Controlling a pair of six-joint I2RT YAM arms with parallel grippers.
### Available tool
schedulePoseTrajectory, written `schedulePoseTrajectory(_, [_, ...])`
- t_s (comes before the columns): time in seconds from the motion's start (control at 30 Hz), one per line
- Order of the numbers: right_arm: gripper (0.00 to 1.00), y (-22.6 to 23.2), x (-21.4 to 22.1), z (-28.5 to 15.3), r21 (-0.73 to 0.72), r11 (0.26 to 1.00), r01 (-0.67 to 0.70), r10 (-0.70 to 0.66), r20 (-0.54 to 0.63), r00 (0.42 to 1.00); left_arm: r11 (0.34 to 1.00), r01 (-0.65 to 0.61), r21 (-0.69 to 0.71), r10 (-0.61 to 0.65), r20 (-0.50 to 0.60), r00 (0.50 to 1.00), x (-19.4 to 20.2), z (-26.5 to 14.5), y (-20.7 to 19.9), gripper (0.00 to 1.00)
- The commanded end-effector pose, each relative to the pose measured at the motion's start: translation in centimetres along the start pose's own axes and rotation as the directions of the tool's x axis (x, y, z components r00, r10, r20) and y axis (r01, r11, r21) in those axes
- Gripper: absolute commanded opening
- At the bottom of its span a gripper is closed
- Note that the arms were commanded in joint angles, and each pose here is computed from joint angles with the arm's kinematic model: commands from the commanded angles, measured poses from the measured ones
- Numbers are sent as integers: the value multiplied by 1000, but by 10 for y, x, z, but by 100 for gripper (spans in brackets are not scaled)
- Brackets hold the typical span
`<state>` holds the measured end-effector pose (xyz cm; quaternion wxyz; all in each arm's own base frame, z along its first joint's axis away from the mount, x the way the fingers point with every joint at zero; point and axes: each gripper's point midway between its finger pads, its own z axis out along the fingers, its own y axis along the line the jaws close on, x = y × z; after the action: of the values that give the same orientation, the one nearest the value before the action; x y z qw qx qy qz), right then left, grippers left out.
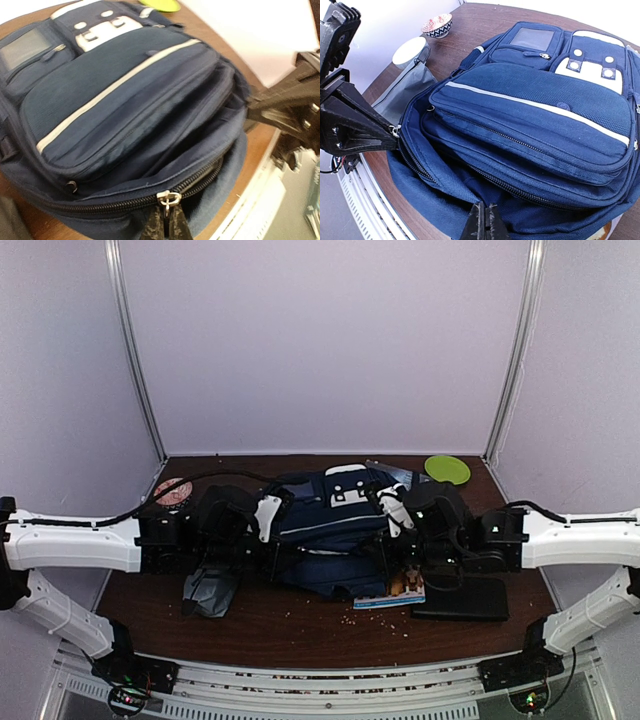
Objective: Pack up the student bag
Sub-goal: Unzip the student bag at the center of the board.
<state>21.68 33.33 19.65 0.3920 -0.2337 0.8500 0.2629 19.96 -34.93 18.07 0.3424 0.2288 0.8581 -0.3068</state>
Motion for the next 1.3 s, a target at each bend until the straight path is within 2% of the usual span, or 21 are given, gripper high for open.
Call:
schedulePoseTrajectory(0.0, [0, -53, 5, -24, 214, 977, -1, -2, 12, 1000, 995, -56, 79, 56, 2, 998, -6, -11, 1, 0])
schedulePoseTrajectory(0.13, [0, -49, 5, -22, 198, 980, 26, -27, 2, 1000, 975, -10, 221, 16, -28, 999, -14, -8, -20, 0])
schedulePoseTrajectory(0.27, [0, -48, 10, -20, 192, 978, 82, -76, -37, 996, 960, 60, 273, -41, -74, 996, -15, 0, -23, 0])
schedulePoseTrajectory(0.4, [0, -46, 20, -17, 162, 979, 121, -111, -69, 991, 962, 89, 258, -60, -118, 991, -17, 18, -24, 0])
schedulePoseTrajectory(0.77, [0, -41, 57, -3, 140, 977, 159, -140, -137, 981, 920, 212, 329, -204, -61, 977, -60, 53, -46, 0])
schedulePoseTrajectory(0.8, [5, -42, 56, -4, 149, 978, 148, -129, -129, 983, 922, 213, 324, -205, -61, 977, -60, 55, -45, 0])
schedulePoseTrajectory(0.9, [37, -40, 42, -16, 141, 985, 97, -90, -57, 994, 929, 209, 305, -197, -67, 978, -57, 59, -44, 0])
schedulePoseTrajectory(1.0, [54, -35, 22, -31, 116, 992, 57, -61, 29, 998, 940, 185, 285, -165, -93, 982, -48, 64, -45, 0])
schedulePoseTrajectory(1.17, [61, -6, 0, -50, -35, 995, 96, -92, 109, 990, 954, 135, 268, -101, -134, 986, -32, 71, -53, 0])
schedulePoseTrajectory(1.27, [61, 15, 6, -47, -141, 975, 171, -161, 78, 984, 956, 128, 265, -93, -141, 986, -28, 71, -54, 0])
